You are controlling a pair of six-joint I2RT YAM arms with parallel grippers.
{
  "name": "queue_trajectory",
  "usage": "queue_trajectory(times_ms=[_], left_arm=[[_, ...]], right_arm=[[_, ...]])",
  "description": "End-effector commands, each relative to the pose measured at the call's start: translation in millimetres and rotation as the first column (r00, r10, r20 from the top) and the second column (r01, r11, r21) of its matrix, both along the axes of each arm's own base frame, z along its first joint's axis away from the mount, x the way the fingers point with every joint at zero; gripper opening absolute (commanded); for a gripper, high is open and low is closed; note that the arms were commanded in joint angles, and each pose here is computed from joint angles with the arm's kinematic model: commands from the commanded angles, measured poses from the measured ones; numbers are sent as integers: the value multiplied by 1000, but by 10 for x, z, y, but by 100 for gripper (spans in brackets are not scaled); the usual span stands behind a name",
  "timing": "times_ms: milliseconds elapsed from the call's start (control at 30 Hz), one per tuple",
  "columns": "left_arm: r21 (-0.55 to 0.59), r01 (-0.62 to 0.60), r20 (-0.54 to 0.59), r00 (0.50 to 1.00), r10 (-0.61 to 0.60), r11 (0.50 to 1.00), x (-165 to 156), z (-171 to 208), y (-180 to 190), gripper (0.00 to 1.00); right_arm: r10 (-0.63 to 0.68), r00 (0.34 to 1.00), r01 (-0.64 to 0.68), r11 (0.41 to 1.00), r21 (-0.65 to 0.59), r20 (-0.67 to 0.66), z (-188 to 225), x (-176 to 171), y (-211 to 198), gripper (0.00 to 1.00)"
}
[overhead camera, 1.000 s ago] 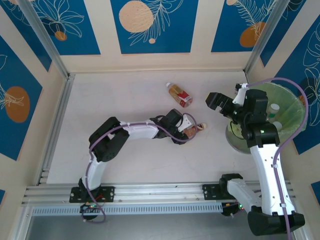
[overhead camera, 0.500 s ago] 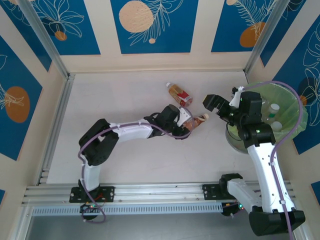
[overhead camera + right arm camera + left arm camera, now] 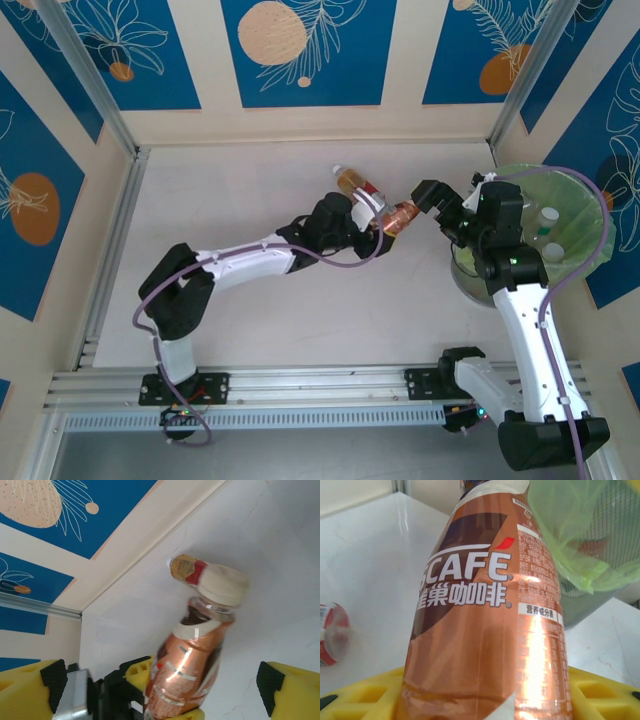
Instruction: Put the plastic bottles in the bin
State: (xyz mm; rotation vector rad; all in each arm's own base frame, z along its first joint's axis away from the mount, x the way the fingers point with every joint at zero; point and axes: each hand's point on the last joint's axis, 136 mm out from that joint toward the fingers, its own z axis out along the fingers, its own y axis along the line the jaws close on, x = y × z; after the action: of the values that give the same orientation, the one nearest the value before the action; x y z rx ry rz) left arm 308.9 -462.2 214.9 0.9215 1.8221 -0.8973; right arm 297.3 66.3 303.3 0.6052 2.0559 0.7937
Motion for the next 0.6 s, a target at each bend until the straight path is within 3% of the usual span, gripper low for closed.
queue_trajectory(times_ms=[0, 167, 300, 567], left_arm=[[-99, -53, 126, 990, 66, 994, 86, 656, 138, 41], [-159, -7, 126, 992, 27, 987, -74, 882, 201, 41], [-182, 30, 105, 994, -11, 983, -146, 916, 160, 41], [-243, 107, 108, 991, -82, 964, -284, 1016, 112, 41]], right_arm=[[-19, 1000, 19, 999, 51, -1, 6, 66, 19, 100], [16, 1000, -15, 993, 116, -5, 9, 156, 126, 99], [73, 995, -83, 983, 162, 66, 157, 215, 247, 89], [91, 989, -110, 979, 174, 116, 249, 337, 292, 82]])
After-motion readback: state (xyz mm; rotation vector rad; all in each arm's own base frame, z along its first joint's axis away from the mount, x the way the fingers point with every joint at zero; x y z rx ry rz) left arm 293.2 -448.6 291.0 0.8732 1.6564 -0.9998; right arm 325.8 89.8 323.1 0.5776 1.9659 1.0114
